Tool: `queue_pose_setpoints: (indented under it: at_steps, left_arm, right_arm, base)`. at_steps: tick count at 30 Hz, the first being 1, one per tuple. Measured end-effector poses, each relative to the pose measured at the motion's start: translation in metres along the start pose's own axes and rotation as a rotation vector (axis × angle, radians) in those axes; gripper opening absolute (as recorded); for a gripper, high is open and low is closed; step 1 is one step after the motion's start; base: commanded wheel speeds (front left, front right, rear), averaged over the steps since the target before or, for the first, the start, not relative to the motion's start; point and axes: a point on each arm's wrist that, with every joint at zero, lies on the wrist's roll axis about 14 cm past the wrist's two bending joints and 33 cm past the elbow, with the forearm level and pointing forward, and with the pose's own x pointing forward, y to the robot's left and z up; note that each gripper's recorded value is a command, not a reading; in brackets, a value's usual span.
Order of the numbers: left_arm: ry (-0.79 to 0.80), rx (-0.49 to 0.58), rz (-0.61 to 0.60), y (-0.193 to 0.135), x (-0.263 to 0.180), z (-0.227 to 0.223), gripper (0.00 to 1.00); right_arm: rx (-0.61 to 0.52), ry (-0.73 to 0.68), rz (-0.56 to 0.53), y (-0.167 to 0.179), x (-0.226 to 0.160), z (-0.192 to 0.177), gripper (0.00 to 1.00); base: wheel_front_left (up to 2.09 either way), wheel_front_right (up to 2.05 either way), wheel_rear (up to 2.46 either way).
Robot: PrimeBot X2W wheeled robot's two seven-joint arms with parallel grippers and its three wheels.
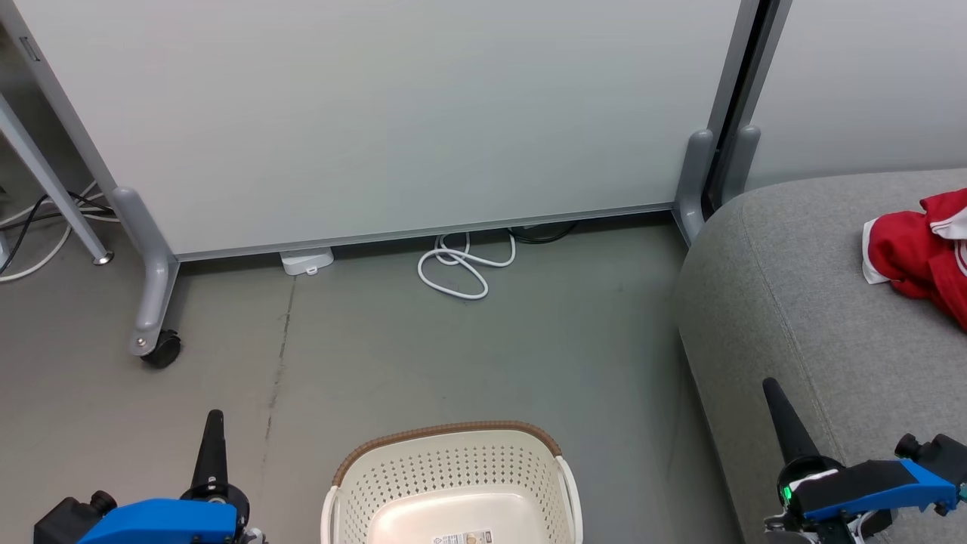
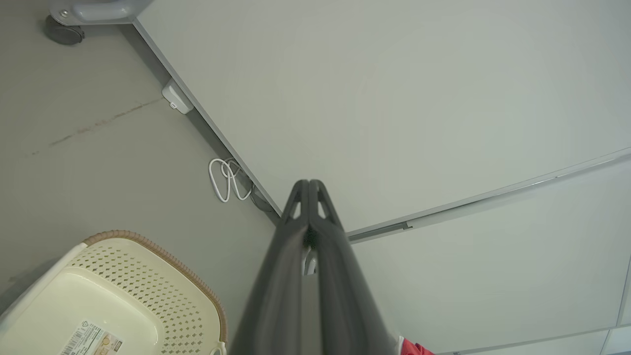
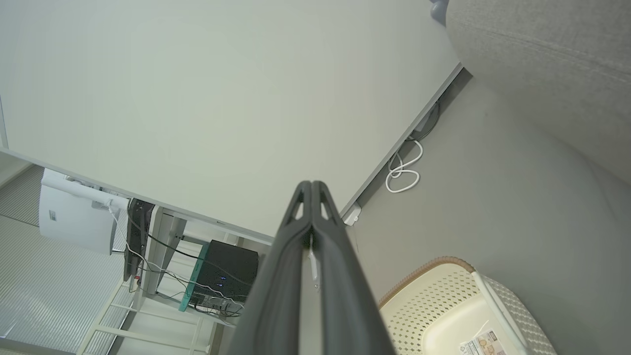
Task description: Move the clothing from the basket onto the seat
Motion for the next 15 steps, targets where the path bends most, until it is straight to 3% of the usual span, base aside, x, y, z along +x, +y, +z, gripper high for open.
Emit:
queue_pose_setpoints:
  at_steps: [15]
  left_arm:
    - [-0.005,-0.131,-0.031,-0.011,0.008,0.005,0.00]
  right_arm:
    - [0.146,-0.026,0.017,0.003,0.003,0.008,0.00]
  base:
    - [0.00,0.00,0.00]
